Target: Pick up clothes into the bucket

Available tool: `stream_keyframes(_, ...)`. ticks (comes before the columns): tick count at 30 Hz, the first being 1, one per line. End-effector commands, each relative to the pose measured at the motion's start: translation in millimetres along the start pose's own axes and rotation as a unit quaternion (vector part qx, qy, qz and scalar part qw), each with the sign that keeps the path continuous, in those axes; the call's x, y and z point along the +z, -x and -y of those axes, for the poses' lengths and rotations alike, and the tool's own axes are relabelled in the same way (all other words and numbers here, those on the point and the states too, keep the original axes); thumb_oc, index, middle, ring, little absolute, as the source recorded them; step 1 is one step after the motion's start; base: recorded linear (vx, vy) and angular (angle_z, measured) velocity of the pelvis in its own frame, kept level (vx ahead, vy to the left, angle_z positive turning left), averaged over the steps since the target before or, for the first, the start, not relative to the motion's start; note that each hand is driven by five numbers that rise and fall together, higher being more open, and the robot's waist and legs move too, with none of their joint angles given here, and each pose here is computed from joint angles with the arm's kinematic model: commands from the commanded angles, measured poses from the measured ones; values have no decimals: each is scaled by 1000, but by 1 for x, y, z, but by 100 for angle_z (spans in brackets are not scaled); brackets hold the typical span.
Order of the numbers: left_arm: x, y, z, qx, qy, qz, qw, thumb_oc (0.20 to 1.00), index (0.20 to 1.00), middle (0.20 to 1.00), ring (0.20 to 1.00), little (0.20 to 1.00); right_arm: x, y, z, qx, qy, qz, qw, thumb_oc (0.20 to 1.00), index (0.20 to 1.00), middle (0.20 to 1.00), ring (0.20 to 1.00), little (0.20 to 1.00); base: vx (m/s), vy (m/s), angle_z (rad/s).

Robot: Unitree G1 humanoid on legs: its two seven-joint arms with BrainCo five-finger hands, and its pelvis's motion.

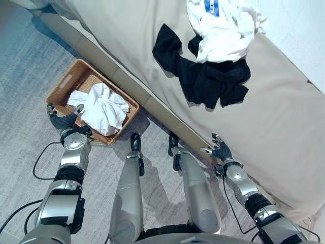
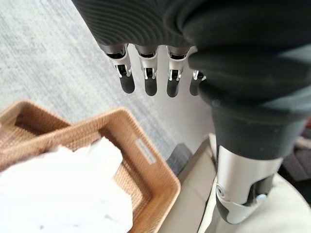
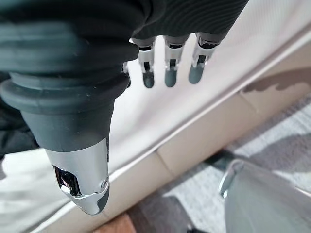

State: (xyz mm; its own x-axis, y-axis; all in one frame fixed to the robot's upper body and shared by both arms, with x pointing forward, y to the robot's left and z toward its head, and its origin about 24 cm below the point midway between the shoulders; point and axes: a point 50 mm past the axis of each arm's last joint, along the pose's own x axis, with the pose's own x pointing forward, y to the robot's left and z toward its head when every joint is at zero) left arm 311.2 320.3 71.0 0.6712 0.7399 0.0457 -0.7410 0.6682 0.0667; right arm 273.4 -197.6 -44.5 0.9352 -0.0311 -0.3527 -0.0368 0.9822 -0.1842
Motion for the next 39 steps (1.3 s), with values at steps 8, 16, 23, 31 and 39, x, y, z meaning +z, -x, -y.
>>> stream_keyframes(8,-25,22,-11,-33,39,-10,999,1000,1000,1000,1000,1000,-36,21,23,-2,83,-60,995,1000,1000,1000,1000,1000,65,-25,0)
stream_keyframes(16,-67,58,-19,-60,20,-64,996,1000,1000,1000,1000,1000,-58,36,25,5,108,-97,989,1000,1000,1000,1000,1000,88,-24,-4)
stream_keyframes(23,-88,96,-13,-125,55,-101,985,1000,1000,1000,1000,1000,-70,45,36,-33,109,-119,986,1000,1000,1000,1000,1000,84,-48,-1)
stream_keyframes(31,-135,146,7,-294,-131,-151,935,1000,1000,1000,1000,1000,-23,32,43,-109,88,1,990,1000,1000,1000,1000,1000,45,-42,6)
stream_keyframes(39,-167,187,14,-389,-293,-146,861,1000,1000,1000,1000,1000,81,3,41,-163,47,194,966,1000,1000,1000,1000,1000,-25,-38,1)
